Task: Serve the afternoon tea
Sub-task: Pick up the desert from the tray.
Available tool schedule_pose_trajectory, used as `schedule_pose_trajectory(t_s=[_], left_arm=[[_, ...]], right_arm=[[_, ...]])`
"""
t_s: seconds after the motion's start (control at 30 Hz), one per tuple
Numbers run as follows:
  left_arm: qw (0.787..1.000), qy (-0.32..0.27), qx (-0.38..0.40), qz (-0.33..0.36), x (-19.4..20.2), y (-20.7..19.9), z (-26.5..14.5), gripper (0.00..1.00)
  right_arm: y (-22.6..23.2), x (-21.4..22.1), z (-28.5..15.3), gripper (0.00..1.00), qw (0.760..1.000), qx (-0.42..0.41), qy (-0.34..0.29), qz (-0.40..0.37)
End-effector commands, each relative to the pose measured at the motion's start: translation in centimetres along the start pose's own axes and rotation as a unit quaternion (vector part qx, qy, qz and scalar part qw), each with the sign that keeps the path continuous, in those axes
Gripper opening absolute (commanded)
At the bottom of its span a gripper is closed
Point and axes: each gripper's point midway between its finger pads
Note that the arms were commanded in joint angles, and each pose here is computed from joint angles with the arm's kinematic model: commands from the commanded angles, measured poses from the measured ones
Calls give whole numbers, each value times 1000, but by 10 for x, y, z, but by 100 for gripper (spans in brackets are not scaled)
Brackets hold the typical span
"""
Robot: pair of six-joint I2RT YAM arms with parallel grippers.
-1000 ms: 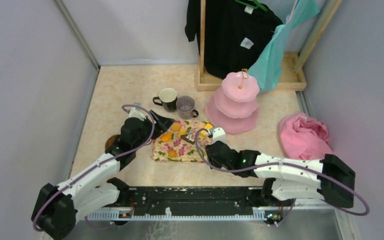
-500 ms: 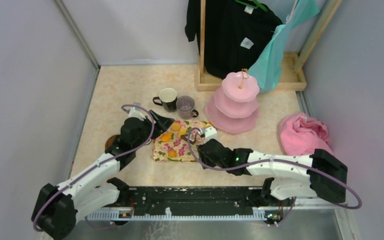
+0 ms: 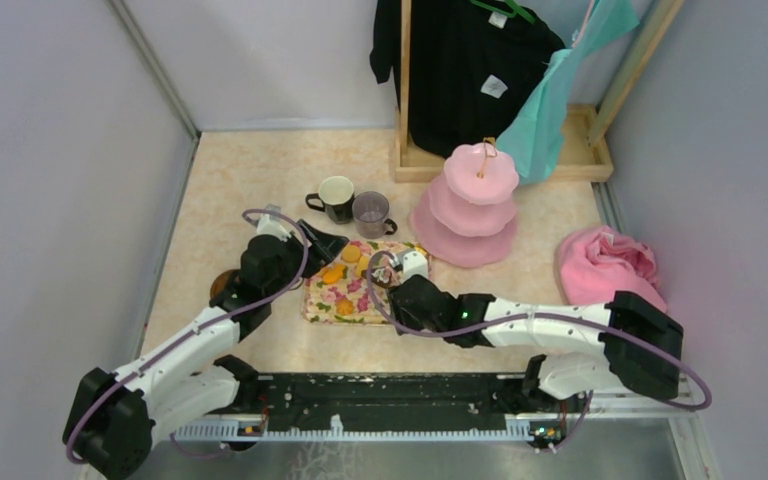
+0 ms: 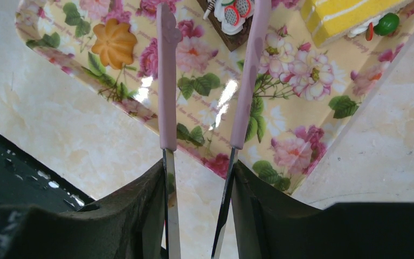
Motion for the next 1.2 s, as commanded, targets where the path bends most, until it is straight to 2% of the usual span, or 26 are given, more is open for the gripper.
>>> schedule_pose_trajectory(t_s=[0.0,0.5,1.17], left_arm=[[1000,-10,6,6,-6,-3,-2,79],[1000,-6,4,6,-2,0,-1,79],[1000,-2,1,5,1,3,1,79]], right_arm=[[22,-32,0,44,998,-21,-45,27],[9,-35,7,43,997,-13,-48,55],[1,-20,29,43,997,-26,-16,76]])
Point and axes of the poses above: each gripper's point midway between its finger pads, its own z axis out along the fingers, its own y axis along the line the jaws close on, x = y × z, and after that the axes turned 7 degrees about z, right-handed
